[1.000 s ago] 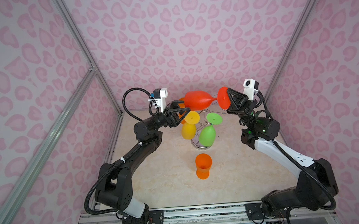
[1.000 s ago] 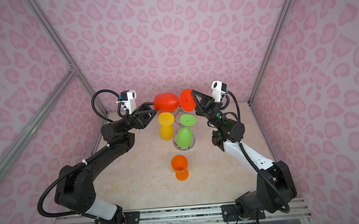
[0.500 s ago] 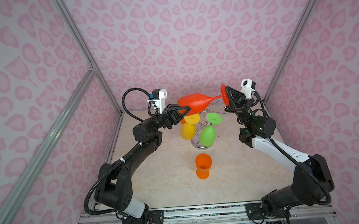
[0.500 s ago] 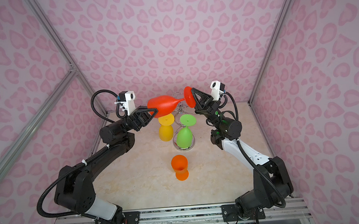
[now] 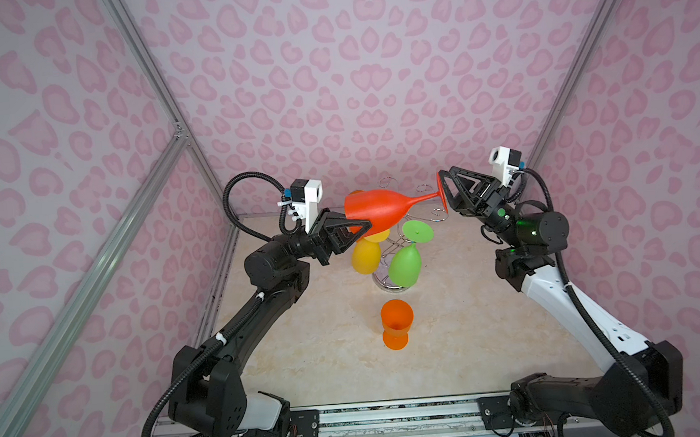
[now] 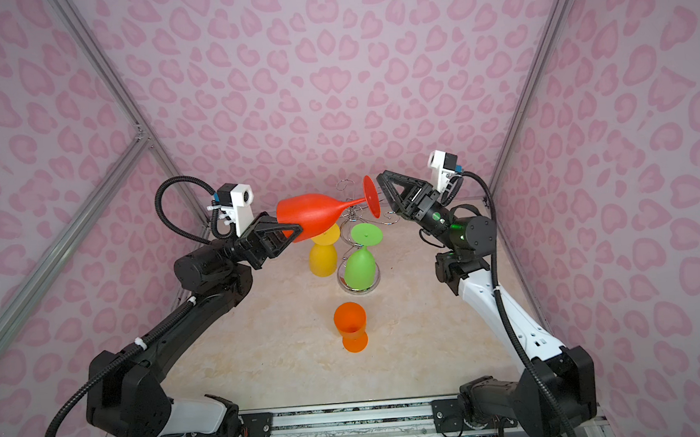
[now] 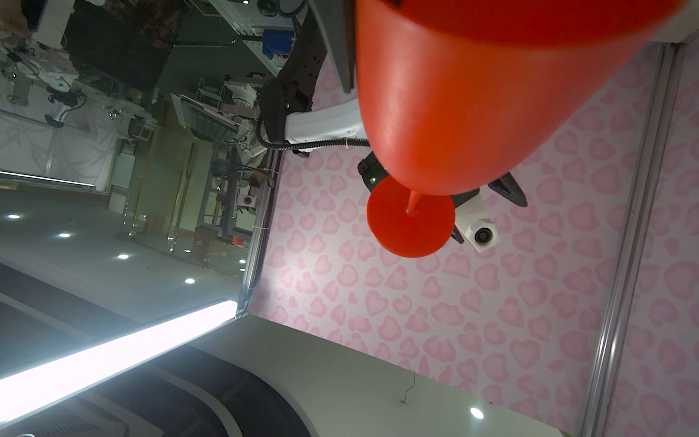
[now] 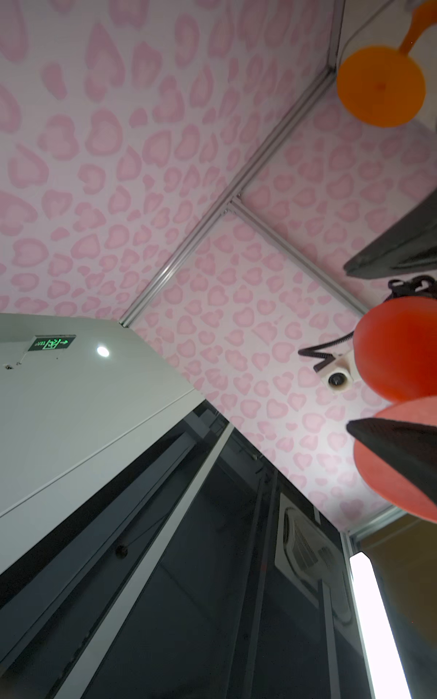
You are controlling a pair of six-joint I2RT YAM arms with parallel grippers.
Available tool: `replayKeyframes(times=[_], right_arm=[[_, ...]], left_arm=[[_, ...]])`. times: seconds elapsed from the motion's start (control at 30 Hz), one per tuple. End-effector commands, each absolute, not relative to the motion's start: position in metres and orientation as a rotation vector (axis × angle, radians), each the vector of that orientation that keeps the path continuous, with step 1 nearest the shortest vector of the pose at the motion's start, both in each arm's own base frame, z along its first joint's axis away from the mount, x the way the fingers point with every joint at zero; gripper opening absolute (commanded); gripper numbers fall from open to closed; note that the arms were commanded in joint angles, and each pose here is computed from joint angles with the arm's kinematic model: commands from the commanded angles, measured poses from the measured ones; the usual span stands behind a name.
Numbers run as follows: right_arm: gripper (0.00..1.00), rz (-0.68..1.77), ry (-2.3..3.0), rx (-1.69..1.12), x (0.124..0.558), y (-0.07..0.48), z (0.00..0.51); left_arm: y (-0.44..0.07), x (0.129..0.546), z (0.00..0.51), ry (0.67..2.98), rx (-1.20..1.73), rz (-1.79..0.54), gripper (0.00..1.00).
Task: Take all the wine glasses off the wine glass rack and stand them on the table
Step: 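Grasp the red glass bowl with the left gripper while the right gripper releases and withdraws, then lower the red glass upright beside the orange glass with the left gripper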
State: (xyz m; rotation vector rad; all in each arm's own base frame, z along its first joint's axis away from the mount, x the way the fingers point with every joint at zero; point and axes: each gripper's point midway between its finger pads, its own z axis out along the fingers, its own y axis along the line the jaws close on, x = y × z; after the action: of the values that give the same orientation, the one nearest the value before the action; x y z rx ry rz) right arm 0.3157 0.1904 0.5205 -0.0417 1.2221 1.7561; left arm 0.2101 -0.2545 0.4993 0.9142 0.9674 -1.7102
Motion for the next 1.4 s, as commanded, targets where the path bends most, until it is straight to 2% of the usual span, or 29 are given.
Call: replayKeyframes(times=[0.0, 0.13, 0.23, 0.43, 0.67, 0.87, 0.97, 1.13, 1.37], right_arm=[[0.67, 1.35, 1.555, 0.051, 0.345, 0.171, 0.46], [0.71, 0.919, 1.713, 0.14, 0.343, 0.122, 0.435], [0.72, 0.798, 1.727, 0.187, 0.337, 0.095, 0.43], [0.72, 0.774, 1.735, 0.286, 0.337, 0.064, 0.413], [0.72, 0.789, 1.76, 0.348, 0.346, 0.053, 0.396], [0.71, 0.833, 1.761, 0.369, 0.355, 0.056, 0.393], [0.71, 0.854, 1.75, 0.382, 0.359, 0.056, 0.394], [0.7, 0.866, 1.752, 0.395, 0.363, 0.057, 0.39], [0.69, 0.873, 1.761, 0.415, 0.368, 0.056, 0.38]], left_arm=[[-0.257, 0.198, 0.485, 1.041, 1.014, -1.603, 0.02], [-0.251, 0.194, 0.464, 1.242, 1.0, -1.389, 0.02], [-0.234, 0.19, 0.444, 1.461, 0.96, -1.108, 0.02], [-0.192, 0.159, 0.427, 1.706, 0.874, -0.902, 0.02], [-0.15, 0.135, 0.378, 2.015, 0.728, -0.765, 0.02], [-0.125, 0.143, 0.337, 2.261, 0.642, -0.582, 0.02], [-0.126, 0.151, 0.314, 2.349, 0.658, -0.544, 0.02], [-0.149, 0.164, 0.278, 2.446, 0.701, -0.619, 0.02], [-0.166, 0.172, 0.233, 2.544, 0.783, -0.531, 0.02]])
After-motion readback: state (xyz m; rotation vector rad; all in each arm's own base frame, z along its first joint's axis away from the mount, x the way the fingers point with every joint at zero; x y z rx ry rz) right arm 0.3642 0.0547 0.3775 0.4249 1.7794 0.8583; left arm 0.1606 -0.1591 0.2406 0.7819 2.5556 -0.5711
